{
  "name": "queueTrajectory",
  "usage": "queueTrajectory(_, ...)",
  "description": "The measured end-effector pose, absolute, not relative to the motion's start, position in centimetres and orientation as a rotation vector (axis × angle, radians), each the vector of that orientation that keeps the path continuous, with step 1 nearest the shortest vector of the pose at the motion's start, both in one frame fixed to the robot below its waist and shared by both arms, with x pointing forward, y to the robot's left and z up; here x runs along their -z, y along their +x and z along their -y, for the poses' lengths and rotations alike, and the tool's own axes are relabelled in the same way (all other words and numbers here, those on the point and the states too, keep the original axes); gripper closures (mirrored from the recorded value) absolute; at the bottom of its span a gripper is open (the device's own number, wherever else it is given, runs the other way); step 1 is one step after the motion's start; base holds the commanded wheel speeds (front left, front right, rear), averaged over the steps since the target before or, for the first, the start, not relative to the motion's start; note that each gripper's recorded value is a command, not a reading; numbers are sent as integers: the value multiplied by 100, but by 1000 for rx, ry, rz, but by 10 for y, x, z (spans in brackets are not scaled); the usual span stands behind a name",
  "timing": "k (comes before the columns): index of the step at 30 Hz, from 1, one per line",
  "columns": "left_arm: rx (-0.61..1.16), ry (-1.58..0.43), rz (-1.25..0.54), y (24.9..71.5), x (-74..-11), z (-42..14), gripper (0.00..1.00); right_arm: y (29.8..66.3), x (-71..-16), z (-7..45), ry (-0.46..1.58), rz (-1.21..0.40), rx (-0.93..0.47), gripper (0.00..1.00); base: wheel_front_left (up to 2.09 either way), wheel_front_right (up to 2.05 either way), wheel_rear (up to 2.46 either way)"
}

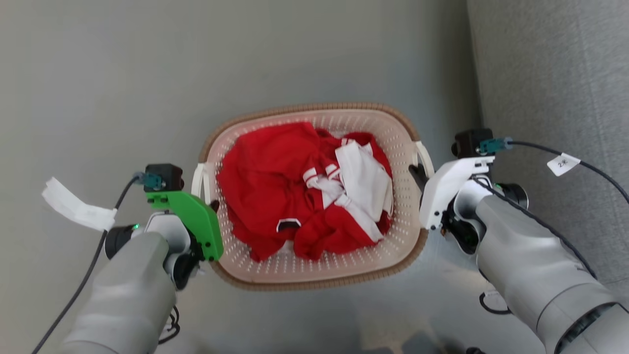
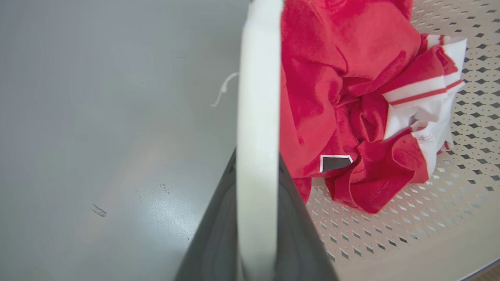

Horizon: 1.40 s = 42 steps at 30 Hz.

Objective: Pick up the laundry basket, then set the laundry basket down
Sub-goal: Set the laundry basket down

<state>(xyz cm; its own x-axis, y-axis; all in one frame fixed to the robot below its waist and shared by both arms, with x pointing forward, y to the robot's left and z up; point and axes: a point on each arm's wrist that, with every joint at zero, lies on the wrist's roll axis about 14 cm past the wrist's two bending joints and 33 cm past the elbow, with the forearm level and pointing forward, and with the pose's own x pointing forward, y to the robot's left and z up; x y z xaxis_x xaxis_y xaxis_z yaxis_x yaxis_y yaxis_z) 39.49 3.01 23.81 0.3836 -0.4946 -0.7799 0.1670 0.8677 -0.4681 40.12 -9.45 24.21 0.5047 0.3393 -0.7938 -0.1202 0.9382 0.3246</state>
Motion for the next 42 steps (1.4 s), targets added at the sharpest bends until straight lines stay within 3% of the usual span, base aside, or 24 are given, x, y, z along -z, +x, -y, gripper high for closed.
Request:
queueTrajectory(11,410,-361,-1107,417,-202,-31,100,419,-207,94,251,-1007,-273,100,0,0,0)
queueTrajectory(42,371,-366,-1179,412,-133,-35,100,410,-141,90,267,-1092,-266,100,0,0,0)
